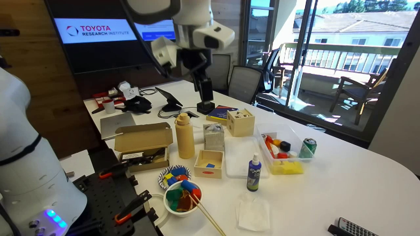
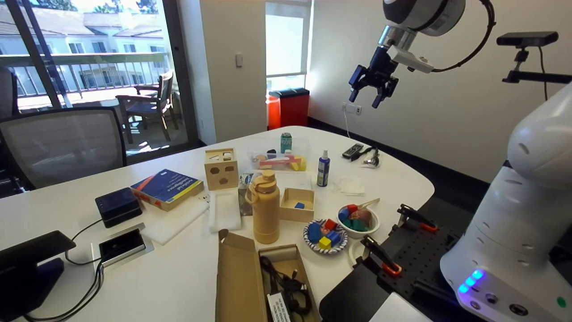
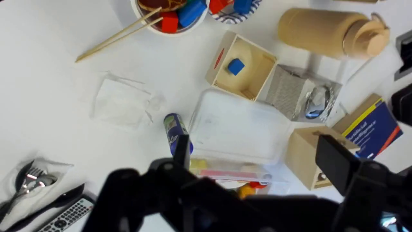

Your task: Use the chopsticks to stir the blocks in the white bowl.

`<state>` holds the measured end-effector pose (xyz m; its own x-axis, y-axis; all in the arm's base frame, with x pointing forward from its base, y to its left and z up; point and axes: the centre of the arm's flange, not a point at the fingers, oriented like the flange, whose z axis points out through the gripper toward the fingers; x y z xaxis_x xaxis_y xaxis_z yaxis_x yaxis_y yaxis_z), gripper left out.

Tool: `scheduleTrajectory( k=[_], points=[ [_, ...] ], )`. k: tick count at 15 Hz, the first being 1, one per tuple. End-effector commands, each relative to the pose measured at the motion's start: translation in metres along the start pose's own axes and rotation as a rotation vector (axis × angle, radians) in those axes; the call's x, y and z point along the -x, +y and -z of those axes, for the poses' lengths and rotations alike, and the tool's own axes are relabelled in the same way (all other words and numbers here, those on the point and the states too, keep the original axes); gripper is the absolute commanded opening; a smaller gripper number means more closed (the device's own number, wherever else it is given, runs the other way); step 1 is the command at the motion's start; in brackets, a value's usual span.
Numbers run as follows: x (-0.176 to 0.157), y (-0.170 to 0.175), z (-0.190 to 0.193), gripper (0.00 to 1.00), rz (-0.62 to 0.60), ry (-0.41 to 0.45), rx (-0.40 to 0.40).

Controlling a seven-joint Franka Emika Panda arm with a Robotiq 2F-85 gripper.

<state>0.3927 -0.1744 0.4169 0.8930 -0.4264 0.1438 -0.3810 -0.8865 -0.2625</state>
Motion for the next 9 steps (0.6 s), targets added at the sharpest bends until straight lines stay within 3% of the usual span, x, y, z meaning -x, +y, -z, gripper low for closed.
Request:
scheduleTrajectory(
  k=[1,4,6,9],
  points=[
    [-0.052,0.034,-0.073,1.00,-0.203,0.023,-0.070],
    [-0.064,0.067,-0.125,1.00,-0.382,-0.005,-0.095],
    [-0.064,0.087,-0.152,1.00,-0.489,-0.076,-0.060],
    [-0.063,0.122,-0.181,1.00,-0.631,-0.112,0.003]
  ],
)
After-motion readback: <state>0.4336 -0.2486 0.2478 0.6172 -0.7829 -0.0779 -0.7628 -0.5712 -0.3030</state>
